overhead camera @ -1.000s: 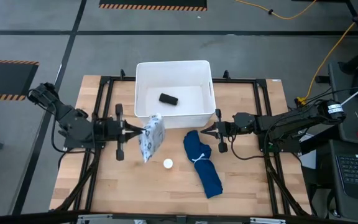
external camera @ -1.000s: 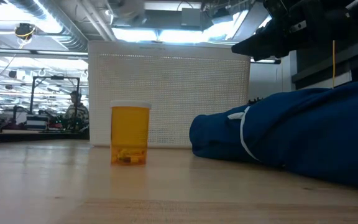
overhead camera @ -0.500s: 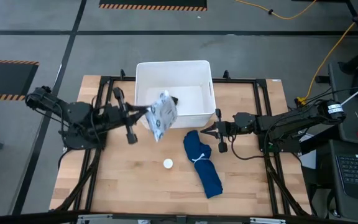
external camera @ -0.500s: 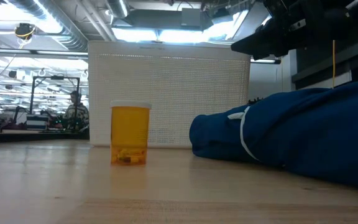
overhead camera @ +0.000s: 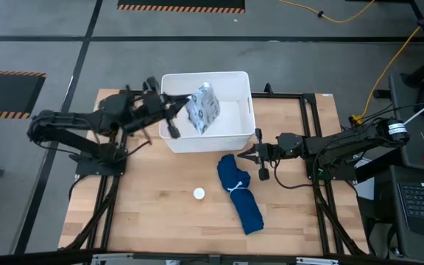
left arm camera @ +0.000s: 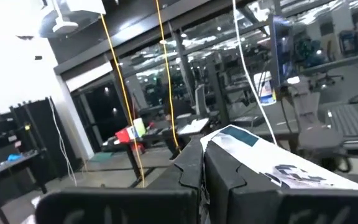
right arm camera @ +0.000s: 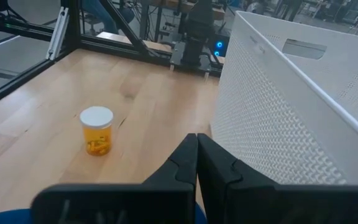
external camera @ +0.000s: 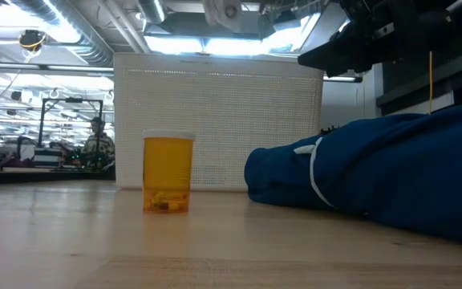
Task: Pick & place medical supplies in basket/bin
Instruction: Put the mailer bag into the white bin, then put the blue patient gown into the white bin
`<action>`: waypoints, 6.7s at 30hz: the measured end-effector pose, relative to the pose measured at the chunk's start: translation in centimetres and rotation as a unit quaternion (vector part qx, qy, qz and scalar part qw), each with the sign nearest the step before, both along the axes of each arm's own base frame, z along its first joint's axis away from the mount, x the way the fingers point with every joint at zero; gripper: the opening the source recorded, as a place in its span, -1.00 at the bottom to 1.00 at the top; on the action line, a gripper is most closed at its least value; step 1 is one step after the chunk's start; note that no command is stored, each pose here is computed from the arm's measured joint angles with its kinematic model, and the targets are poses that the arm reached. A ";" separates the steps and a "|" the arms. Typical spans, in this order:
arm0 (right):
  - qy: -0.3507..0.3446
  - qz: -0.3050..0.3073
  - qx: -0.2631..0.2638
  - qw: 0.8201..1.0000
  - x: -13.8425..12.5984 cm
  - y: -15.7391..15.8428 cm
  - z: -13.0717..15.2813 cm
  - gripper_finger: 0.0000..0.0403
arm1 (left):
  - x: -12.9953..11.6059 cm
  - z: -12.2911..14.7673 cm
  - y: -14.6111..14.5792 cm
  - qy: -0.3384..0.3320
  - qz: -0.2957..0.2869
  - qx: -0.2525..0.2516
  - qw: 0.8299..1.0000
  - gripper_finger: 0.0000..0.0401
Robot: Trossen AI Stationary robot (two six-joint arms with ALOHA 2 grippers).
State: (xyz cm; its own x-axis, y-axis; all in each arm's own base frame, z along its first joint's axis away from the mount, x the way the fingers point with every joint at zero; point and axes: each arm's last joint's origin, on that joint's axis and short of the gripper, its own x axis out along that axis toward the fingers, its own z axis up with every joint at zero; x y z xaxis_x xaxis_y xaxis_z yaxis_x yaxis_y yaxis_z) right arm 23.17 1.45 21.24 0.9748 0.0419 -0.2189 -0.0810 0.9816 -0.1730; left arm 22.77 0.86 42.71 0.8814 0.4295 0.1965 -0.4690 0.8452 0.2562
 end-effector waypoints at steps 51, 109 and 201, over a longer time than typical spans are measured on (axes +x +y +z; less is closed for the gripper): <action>0.006 -0.053 -0.021 0.998 0.0 -2.4 -0.1 -0.94 | 5.8 -12.3 15.1 0.492 -0.090 -0.063 0.863 -0.99; 0.046 -0.056 -0.007 0.997 -0.2 -2.4 -0.9 -0.94 | 9.3 -13.7 13.9 0.593 -0.006 0.079 0.801 -0.37; 0.413 -0.212 0.192 0.865 3.7 20.4 7.7 -0.90 | -10.3 -16.8 -4.3 0.253 -0.220 -0.100 0.937 -0.98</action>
State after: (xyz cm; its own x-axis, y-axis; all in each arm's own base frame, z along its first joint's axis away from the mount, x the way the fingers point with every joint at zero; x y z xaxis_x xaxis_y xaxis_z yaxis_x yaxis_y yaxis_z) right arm 26.84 21.85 28.94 0.4386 -0.0582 -0.8968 0.3604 0.9256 0.1162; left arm 12.45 -3.49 25.89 0.9403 -0.0143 -0.3401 0.0755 0.9830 0.1673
